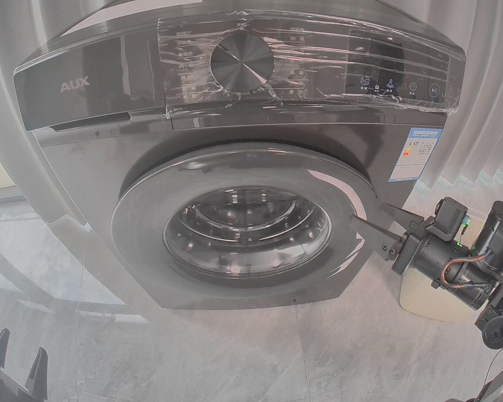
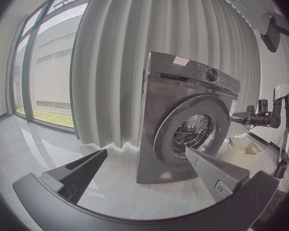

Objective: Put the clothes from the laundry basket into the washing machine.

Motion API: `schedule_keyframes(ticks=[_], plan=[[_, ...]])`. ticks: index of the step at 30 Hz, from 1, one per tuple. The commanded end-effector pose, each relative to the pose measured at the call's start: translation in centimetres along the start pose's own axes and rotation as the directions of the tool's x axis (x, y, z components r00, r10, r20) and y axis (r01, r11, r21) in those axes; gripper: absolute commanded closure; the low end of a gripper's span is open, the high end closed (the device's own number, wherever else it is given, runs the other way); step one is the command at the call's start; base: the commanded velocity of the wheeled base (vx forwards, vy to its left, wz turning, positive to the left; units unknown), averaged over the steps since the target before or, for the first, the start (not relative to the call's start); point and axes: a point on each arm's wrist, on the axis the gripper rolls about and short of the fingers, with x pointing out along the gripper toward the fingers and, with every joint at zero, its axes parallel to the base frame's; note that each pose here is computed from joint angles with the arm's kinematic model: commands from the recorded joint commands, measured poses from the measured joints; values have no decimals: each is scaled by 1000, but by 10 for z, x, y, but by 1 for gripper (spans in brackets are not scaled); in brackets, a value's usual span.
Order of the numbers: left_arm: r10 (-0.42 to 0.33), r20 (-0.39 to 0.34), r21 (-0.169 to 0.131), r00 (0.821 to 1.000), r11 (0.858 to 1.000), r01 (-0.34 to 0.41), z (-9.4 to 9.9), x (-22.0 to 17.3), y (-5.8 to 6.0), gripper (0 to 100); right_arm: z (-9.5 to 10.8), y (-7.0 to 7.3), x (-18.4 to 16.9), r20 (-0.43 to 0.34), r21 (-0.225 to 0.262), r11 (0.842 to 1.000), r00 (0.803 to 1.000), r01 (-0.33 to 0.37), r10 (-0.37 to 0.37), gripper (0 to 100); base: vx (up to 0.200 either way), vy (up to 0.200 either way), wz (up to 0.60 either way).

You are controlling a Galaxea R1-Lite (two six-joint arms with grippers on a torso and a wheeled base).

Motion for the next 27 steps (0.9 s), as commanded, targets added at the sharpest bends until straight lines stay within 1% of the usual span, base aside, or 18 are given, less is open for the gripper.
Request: schedule_keyframes(ticks=[1,3,4,6,7,8,9,10,11,14,15,17,19,22,23,26,27], plan=[[-2,0,0,1000,1000,2,-5,0,1,0,21,17,-33,45,-18,993,992,-118,119,0,0,0,0],[0,0,0,1000,1000,0,-5,0,0,0,24,18,-37,46,-22,993,992,-114,115,0,0,0,0],[-2,0,0,1000,1000,2,-5,0,1,0,25,16,-42,43,-32,994,994,-100,101,0,0,0,0],[0,-2,0,1000,1000,0,-5,0,1,0,25,13,-53,34,-71,995,997,-71,74,0,0,0,0],[0,0,0,1000,1000,0,-5,0,0,0,25,12,-55,34,-77,995,997,-62,64,0,0,0,0],[0,0,0,1000,1000,0,-5,0,0,0,27,3,-64,40,-118,993,999,-1,6,0,0,0,0],[0,0,0,1000,1000,0,-5,0,0,0,28,0,-69,45,-141,990,999,25,-19,0,0,0,0],[0,-2,0,1000,1000,0,-5,0,1,0,29,-1,-73,53,-151,988,998,37,-29,0,0,0,0],[-2,0,0,1000,1000,2,-5,0,1,0,32,-2,-81,72,-172,983,996,63,-51,0,0,0,0],[0,-2,0,1000,1000,0,-5,0,1,0,33,-3,-97,99,-188,977,992,101,-84,0,0,0,0],[0,0,0,1000,1000,0,-5,0,0,0,31,-4,-102,100,-192,974,990,122,-104,0,0,0,0],[0,0,0,1000,1000,0,-5,0,0,0,30,-5,-108,100,-202,970,988,136,-118,0,0,0,0],[0,-2,0,1000,1000,0,-5,0,1,0,27,-5,-123,99,-223,959,982,178,-159,0,0,0,0],[0,0,0,1000,1000,0,-5,0,0,0,27,-4,-126,100,-225,957,981,184,-165,0,-200,0,0],[0,-2,0,1000,1000,0,-5,0,1,0,28,-1,-141,117,-229,948,973,222,-200,0,-200,0,0],[0,-2,0,1000,1000,0,-5,0,1,0,29,3,-155,134,-233,939,965,253,-227,0,-200,0,0],[0,-2,0,1000,1000,0,-5,0,1,0,29,3,-155,134,-233,939,965,253,-227,0,-200,0,0]])
